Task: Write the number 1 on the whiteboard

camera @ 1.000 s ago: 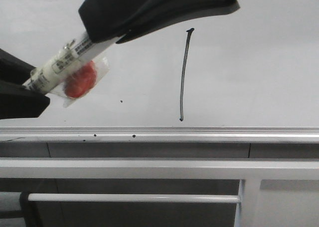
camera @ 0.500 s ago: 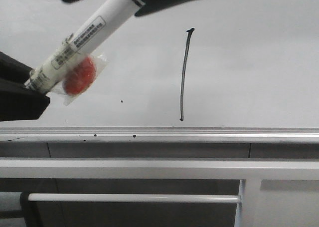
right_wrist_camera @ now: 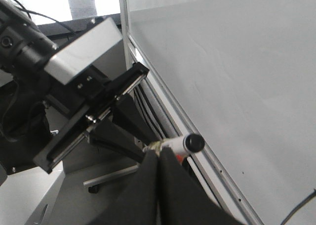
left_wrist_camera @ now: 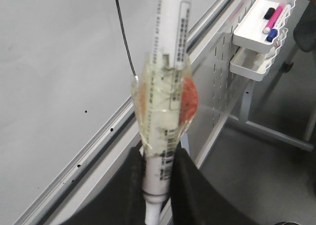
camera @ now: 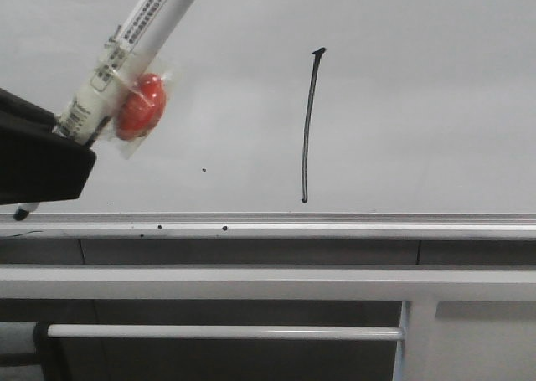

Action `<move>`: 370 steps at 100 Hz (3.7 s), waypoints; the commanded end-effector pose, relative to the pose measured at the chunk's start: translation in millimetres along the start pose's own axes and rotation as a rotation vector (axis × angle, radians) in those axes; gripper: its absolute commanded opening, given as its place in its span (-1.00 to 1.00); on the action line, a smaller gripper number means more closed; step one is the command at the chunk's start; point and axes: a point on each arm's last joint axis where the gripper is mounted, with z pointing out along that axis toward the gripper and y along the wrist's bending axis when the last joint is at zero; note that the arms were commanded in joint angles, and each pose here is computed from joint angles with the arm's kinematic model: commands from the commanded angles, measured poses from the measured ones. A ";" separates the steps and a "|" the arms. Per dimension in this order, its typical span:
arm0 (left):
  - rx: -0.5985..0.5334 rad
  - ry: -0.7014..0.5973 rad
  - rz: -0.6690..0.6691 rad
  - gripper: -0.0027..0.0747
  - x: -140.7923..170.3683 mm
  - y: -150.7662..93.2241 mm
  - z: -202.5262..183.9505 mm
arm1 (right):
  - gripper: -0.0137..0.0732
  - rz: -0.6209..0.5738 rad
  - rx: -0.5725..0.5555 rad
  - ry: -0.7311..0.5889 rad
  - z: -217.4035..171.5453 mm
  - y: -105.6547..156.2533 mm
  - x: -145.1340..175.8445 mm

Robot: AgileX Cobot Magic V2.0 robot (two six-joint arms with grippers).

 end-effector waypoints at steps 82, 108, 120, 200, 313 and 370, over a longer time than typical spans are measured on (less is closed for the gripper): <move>-0.155 -0.397 -0.456 -0.98 37.1 31.2 -8.0 | -0.82 0.005 0.210 -0.106 -37.4 1.1 70.6; -0.160 -0.433 -0.503 -0.99 53.0 29.3 -5.5 | -0.83 0.005 0.210 -0.106 -37.4 1.1 70.6; -0.157 -0.449 -0.486 -0.99 53.8 30.9 4.0 | -0.83 0.008 0.210 -0.106 -37.4 1.1 70.6; -0.293 -0.380 -0.545 -0.98 86.6 10.9 55.1 | -0.83 0.054 0.191 -0.066 -29.9 0.8 74.1; -0.441 -0.597 -0.416 -0.98 34.2 18.4 45.4 | -0.83 0.061 0.187 -0.036 -24.4 -0.2 76.8; -0.534 -0.520 -0.450 -0.98 42.0 20.6 69.9 | -0.83 0.063 0.166 -0.022 -24.1 1.7 78.0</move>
